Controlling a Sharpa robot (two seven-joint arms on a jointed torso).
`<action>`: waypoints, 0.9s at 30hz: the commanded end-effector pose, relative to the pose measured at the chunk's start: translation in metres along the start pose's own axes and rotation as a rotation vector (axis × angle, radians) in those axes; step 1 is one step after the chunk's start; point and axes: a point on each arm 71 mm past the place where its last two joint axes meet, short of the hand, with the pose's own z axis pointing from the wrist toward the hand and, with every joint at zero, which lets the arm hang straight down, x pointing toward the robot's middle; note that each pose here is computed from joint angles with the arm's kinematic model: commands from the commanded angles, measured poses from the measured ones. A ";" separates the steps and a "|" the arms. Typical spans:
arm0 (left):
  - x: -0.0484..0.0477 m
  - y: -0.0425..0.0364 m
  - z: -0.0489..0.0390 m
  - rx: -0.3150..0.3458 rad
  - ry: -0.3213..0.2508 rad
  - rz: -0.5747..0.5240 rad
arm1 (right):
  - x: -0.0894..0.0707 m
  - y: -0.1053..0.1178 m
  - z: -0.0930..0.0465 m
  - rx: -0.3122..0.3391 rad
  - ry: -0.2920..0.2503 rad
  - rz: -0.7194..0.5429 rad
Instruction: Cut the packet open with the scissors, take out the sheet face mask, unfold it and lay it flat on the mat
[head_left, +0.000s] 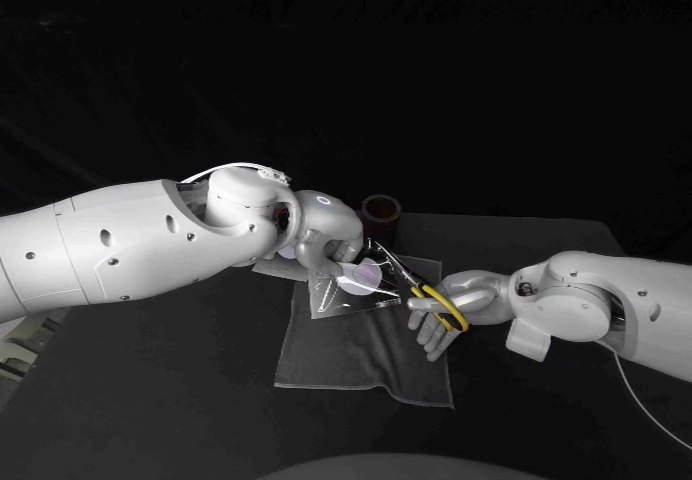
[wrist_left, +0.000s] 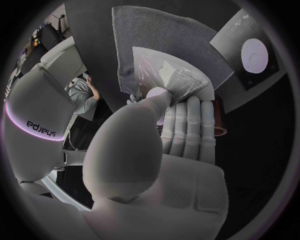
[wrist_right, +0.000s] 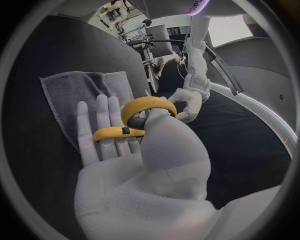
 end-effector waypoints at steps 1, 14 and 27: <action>-0.0004 -0.0001 0.0002 0.002 0.000 0.018 | 0.000 0.001 -0.001 0.007 0.000 -0.014; -0.0025 -0.0036 0.0016 0.015 -0.018 0.029 | -0.004 0.005 0.002 0.028 -0.065 -0.028; -0.0034 -0.0045 0.0016 0.019 -0.029 0.040 | -0.009 0.008 0.001 0.061 -0.101 -0.046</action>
